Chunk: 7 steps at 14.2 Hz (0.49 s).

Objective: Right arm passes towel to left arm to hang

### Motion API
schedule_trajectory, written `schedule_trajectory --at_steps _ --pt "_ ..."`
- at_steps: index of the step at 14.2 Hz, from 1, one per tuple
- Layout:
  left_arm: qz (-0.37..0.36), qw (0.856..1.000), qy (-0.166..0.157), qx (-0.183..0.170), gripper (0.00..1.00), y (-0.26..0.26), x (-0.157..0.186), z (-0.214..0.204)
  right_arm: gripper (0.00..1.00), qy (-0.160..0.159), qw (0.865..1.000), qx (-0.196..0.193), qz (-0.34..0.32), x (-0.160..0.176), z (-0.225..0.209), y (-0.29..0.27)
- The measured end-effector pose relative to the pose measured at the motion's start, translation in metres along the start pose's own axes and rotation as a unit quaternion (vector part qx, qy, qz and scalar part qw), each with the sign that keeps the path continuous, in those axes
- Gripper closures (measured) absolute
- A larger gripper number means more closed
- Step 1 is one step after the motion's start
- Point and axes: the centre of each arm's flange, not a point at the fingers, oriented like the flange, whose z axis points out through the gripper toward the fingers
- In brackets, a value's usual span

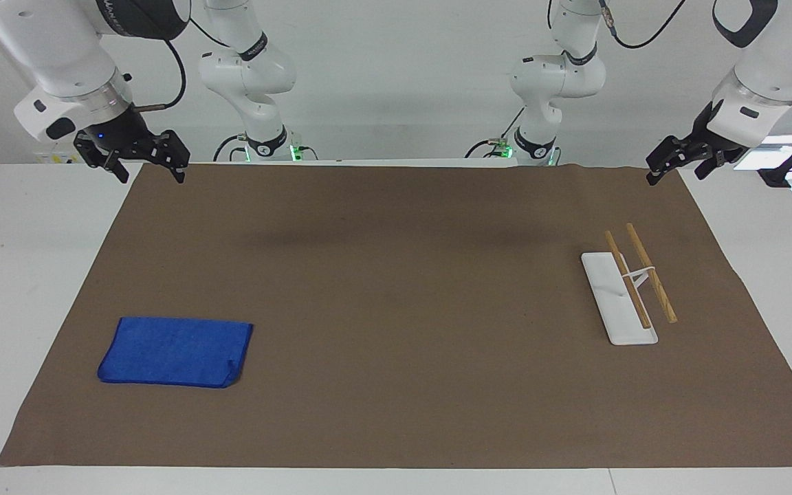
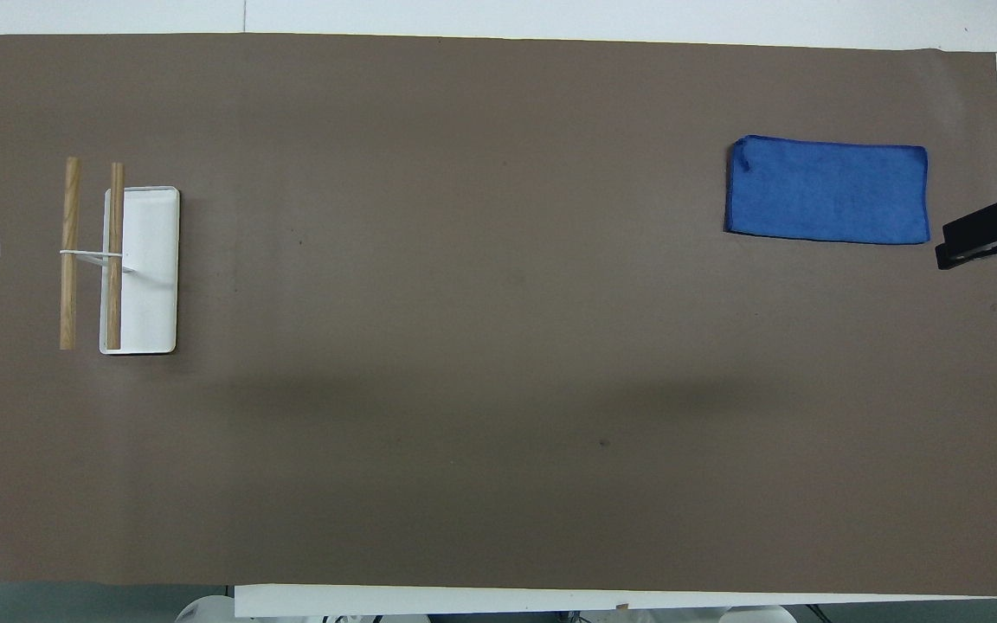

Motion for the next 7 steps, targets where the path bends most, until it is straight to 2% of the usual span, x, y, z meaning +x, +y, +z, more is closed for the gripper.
schedule_trajectory --at_steps 7 --pt "0.000 1.000 0.000 0.000 0.00 -0.0001 0.0000 0.0000 0.00 -0.001 1.000 0.000 0.003 -0.0004 0.0003 0.0034"
